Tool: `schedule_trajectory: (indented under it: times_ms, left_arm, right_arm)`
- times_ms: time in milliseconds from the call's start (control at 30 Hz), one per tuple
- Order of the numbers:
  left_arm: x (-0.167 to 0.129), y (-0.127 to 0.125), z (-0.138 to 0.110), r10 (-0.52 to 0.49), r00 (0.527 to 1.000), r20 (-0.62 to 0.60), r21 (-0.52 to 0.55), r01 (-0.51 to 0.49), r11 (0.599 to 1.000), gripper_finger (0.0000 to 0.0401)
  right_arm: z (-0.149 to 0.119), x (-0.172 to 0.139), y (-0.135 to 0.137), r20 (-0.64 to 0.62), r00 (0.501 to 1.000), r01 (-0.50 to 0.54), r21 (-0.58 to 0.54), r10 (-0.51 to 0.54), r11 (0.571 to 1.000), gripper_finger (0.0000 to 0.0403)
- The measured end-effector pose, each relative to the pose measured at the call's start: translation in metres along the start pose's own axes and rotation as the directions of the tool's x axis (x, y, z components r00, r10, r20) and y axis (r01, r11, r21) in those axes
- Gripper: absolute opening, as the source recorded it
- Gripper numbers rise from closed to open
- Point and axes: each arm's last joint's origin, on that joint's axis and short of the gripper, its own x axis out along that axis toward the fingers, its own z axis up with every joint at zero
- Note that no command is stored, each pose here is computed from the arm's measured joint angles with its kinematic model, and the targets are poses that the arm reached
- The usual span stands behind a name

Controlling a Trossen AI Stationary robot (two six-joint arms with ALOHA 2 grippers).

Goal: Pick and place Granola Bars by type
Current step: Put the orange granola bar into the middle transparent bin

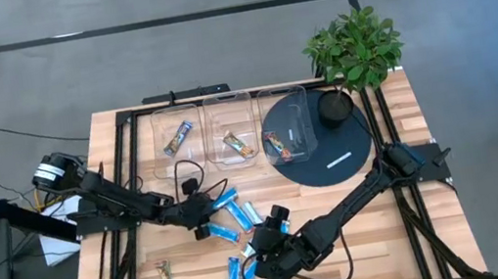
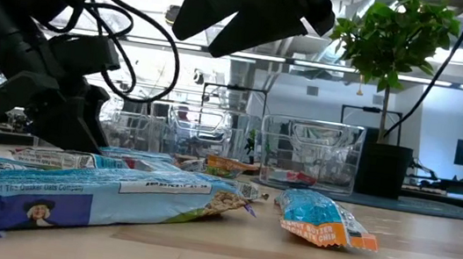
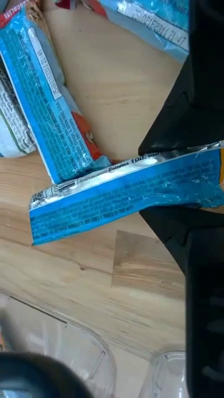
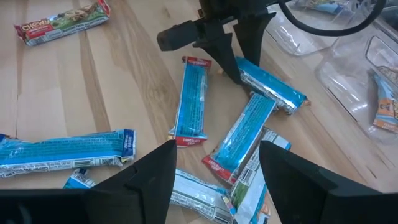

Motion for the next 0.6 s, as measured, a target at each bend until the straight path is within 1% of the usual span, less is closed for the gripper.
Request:
schedule_trajectory:
  times_ms: [200, 367, 600]
  left_arm:
    - [-0.003, -0.009, 0.008, 0.002, 0.999, 0.040, 0.015, -0.002, 1.000, 0.0125]
    - [-0.006, -0.016, 0.018, -0.017, 0.997, 0.073, 0.038, 0.014, 0.999, 0.0125]
    - [-0.015, -0.028, 0.038, -0.048, 0.988, 0.146, 0.078, 0.037, 0.996, 0.0125]
  right_arm:
    - [0.000, 0.000, 0.000, 0.000, 1.000, -0.002, -0.017, 0.002, 1.000, 0.0221]
    - [-0.002, -0.003, 0.003, 0.001, 1.000, -0.008, -0.026, 0.008, 1.000, 0.0221]
    - [-0.004, -0.006, 0.006, 0.002, 1.000, -0.016, -0.040, 0.016, 0.999, 0.0221]
